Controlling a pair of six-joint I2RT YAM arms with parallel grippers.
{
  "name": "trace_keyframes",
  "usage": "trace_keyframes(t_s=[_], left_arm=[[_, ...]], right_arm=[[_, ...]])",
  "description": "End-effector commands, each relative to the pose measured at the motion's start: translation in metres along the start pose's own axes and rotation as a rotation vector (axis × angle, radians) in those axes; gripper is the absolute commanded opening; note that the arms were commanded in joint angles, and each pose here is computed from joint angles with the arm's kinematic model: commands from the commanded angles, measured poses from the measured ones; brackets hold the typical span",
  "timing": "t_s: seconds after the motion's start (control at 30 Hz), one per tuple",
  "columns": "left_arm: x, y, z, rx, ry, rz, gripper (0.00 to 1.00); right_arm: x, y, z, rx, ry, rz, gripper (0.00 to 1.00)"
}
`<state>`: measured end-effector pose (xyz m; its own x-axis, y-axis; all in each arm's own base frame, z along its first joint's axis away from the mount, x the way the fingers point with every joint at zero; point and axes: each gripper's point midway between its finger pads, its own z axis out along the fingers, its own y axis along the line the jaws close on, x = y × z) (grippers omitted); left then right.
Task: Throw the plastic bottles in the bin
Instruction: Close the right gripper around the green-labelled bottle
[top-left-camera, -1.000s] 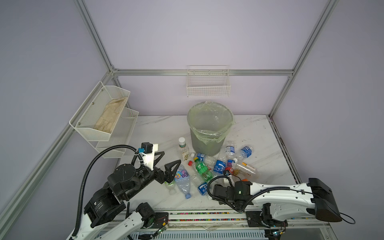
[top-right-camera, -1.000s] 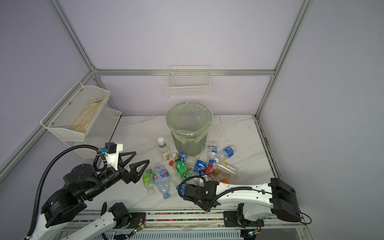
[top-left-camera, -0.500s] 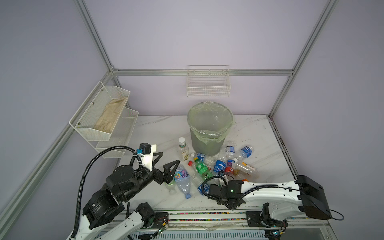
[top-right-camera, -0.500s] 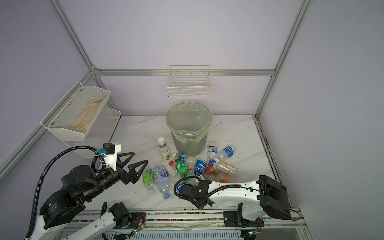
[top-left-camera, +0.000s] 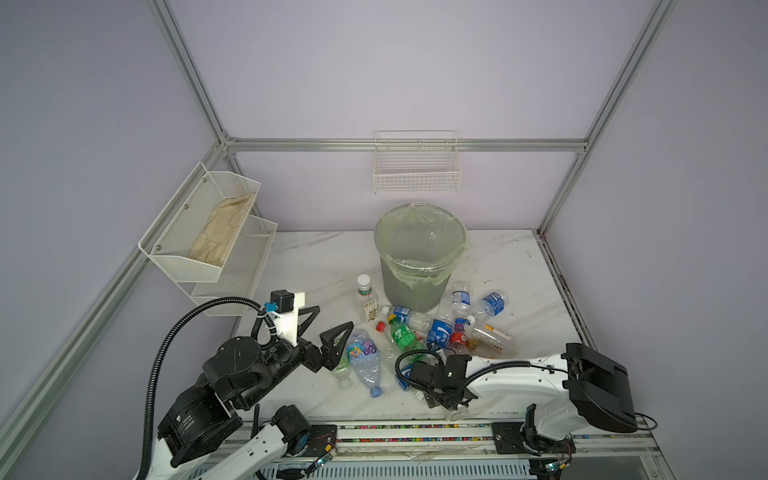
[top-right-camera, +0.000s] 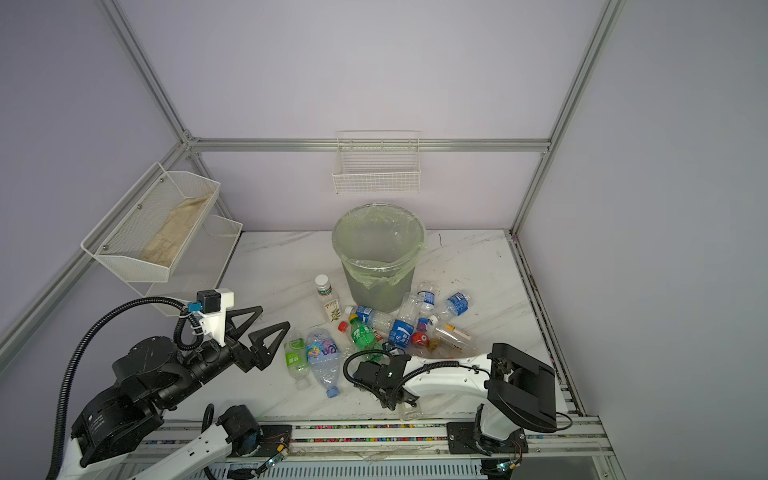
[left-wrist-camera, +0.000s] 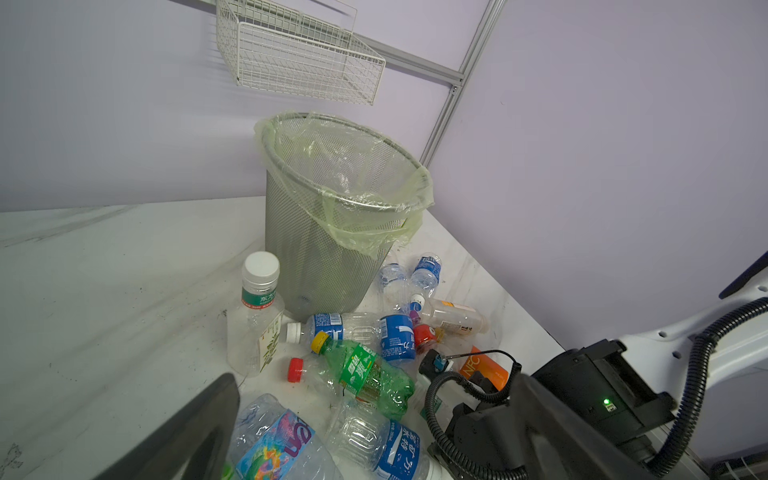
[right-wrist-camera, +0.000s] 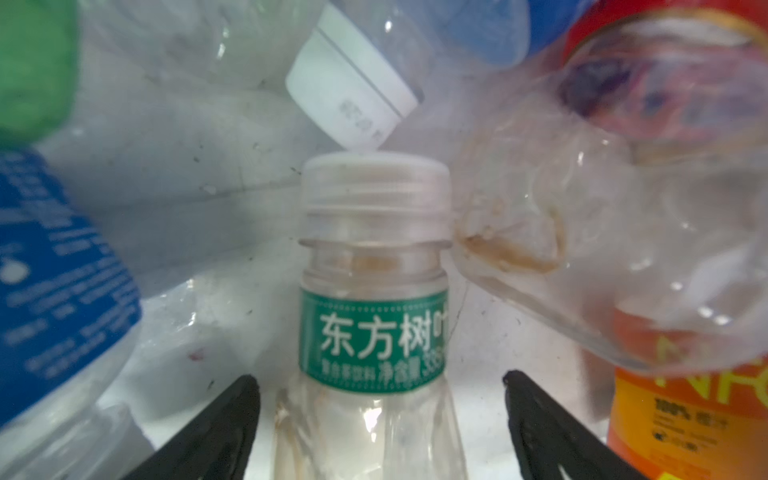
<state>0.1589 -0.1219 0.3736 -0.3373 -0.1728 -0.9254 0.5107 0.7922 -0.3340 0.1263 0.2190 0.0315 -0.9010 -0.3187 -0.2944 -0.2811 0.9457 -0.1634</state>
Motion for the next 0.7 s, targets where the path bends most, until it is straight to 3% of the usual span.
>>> trace_keyframes(t_s=[0.0,0.2,0.37,0.67], left_arm=[[0.006,0.006,0.001,-0.021,0.004,0.003,1.00],[0.004,0.007,0.000,-0.030,-0.004,0.003,1.00],[0.004,0.007,0.001,-0.032,-0.001,0.002,1.00],[0.003,0.007,0.001,-0.033,-0.005,0.000,1.00]], right_arm=[[0.000,-0.001,0.004,0.005,-0.003,0.005,0.82],[-0.002,-0.004,-0.001,-0.001,-0.010,0.032,0.53],[-0.014,-0.005,-0.021,-0.018,-0.049,0.050,0.35],[-0.071,0.003,-0.132,-0.283,-0.315,0.102,0.19]])
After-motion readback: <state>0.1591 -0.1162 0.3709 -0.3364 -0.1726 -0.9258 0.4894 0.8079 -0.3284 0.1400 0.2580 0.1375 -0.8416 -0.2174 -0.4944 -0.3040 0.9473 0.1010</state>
